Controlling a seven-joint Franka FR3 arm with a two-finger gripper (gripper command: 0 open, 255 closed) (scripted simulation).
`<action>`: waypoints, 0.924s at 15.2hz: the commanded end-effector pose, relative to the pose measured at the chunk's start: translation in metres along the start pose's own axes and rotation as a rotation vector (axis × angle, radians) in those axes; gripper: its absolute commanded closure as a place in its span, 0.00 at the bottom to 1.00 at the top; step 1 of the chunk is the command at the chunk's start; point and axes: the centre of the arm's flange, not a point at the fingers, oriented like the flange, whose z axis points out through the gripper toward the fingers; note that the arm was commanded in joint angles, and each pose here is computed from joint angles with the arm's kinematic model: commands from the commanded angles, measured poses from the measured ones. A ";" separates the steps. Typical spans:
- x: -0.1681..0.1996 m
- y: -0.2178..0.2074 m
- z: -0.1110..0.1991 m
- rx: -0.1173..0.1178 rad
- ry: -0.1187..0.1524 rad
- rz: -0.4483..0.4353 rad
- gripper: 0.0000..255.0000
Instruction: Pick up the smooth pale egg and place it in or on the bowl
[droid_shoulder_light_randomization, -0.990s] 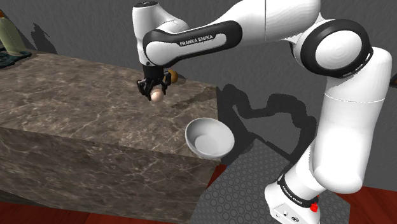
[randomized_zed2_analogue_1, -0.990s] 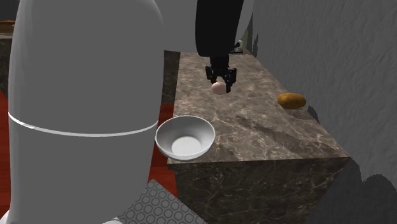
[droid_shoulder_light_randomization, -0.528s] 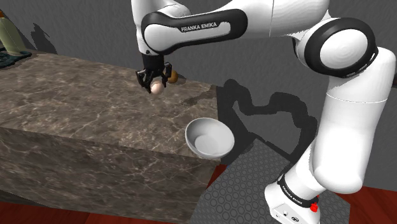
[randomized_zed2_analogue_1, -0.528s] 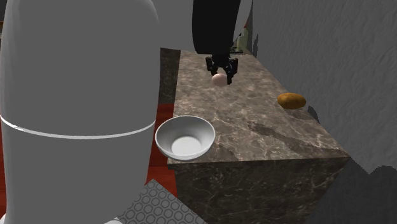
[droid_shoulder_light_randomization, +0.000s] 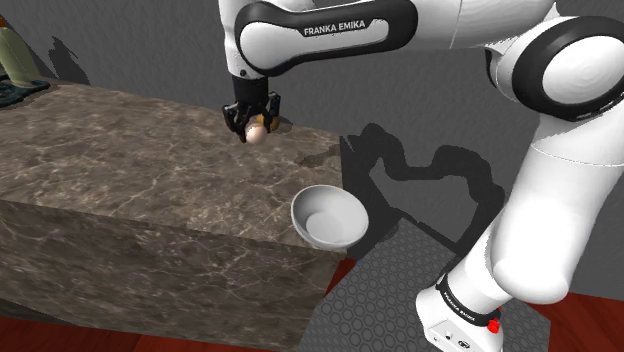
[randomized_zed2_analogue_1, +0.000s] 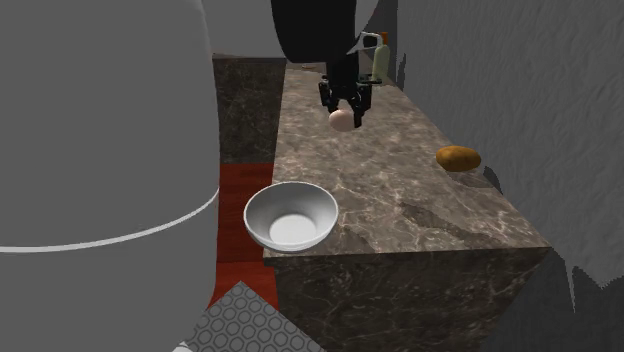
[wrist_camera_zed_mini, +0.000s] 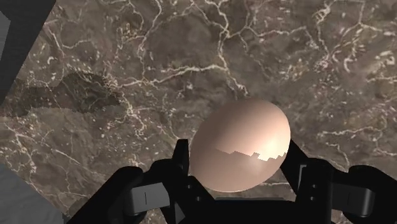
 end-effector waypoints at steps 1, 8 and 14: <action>-0.023 0.005 0.000 0.000 0.000 0.000 1.00; -0.112 0.028 0.000 0.000 0.000 0.000 1.00; -0.189 0.048 0.000 0.000 0.000 0.000 1.00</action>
